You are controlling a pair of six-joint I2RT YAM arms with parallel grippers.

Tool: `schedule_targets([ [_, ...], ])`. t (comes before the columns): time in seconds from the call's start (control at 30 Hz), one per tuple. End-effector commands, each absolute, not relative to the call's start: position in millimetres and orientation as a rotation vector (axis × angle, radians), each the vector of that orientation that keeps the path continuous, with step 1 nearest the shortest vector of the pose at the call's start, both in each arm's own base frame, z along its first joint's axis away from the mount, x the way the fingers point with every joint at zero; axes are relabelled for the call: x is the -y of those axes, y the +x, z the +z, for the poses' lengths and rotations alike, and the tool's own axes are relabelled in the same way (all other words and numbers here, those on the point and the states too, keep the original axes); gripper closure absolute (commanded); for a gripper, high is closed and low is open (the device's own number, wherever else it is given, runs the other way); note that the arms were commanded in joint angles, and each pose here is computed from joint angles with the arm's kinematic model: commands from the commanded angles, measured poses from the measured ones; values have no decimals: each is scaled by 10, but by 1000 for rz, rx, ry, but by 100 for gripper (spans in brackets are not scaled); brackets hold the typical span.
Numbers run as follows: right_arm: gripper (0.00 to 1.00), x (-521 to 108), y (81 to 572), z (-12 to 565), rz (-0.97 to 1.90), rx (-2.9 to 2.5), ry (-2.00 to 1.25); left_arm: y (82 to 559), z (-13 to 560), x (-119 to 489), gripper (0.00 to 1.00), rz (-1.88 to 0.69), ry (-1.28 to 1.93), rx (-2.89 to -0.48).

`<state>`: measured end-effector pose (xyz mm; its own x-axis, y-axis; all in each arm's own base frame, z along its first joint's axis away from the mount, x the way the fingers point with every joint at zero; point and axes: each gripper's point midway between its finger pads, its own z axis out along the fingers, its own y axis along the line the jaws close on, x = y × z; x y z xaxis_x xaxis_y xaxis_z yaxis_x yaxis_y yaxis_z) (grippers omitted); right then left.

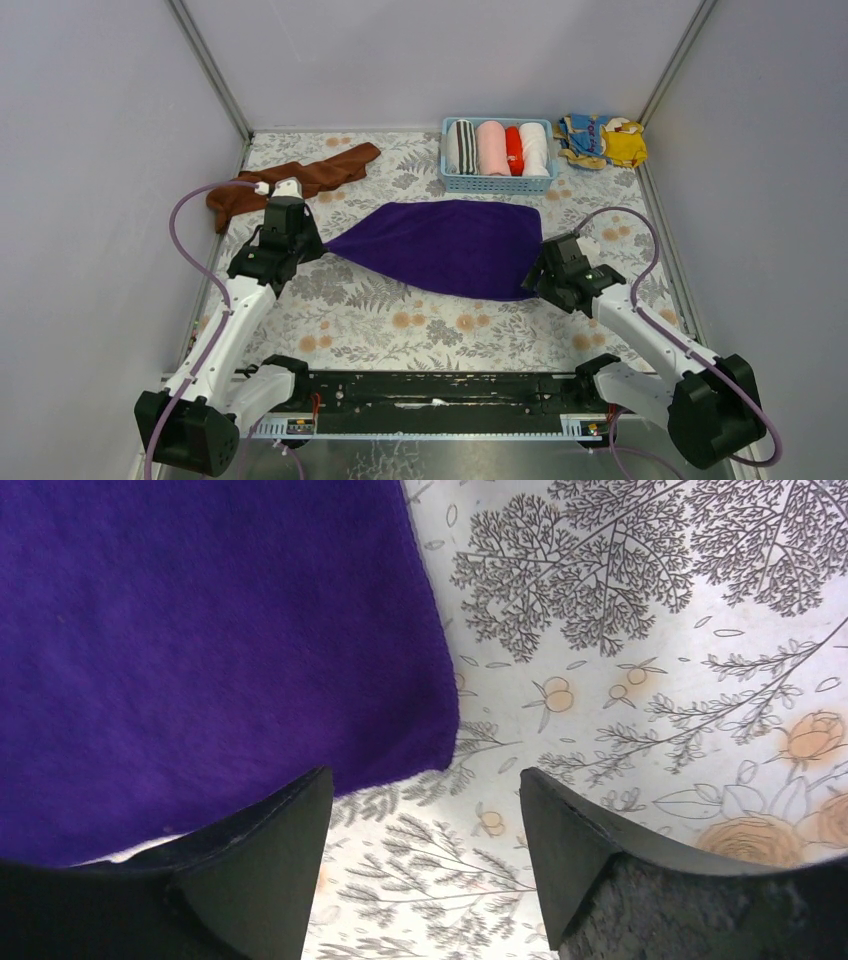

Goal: Roll the towels
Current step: Flatten out the towel at the center of the board.

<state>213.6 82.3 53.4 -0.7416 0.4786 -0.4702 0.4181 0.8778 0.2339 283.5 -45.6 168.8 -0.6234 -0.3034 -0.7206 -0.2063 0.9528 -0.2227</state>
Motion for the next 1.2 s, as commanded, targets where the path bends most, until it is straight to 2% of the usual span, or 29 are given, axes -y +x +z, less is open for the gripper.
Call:
schedule_targets([
  [0.0, 25, -868, 2475, 769, 199, -2346, 925, 2908, 1786, 457, 100, -183, -369, -2204],
  [0.17, 33, -815, 2438, 619, 128, -2331, 1125, 2903, 1791, 452, 100, -187, -370, -2200],
  [0.33, 35, -883, 2374, 479, 138, -2356, 1241, 2902, 1792, 452, 100, -193, -370, -2200],
  [0.5, 36, -884, 2323, 354, 134, -2351, 1308, 2909, 1795, 453, 100, -198, -371, -2198],
  [0.87, 47, -872, 2255, 147, 102, -2349, 1396, 2906, 1786, 448, 100, -200, -375, -2200],
  [1.0, 57, -859, 2256, 111, 108, -2334, 1398, 2907, 1774, 443, 100, -199, -379, -2202],
  [1.17, 86, -816, 2298, 151, 99, -2309, 1373, 2908, 1760, 423, 100, -188, -387, -2204],
])
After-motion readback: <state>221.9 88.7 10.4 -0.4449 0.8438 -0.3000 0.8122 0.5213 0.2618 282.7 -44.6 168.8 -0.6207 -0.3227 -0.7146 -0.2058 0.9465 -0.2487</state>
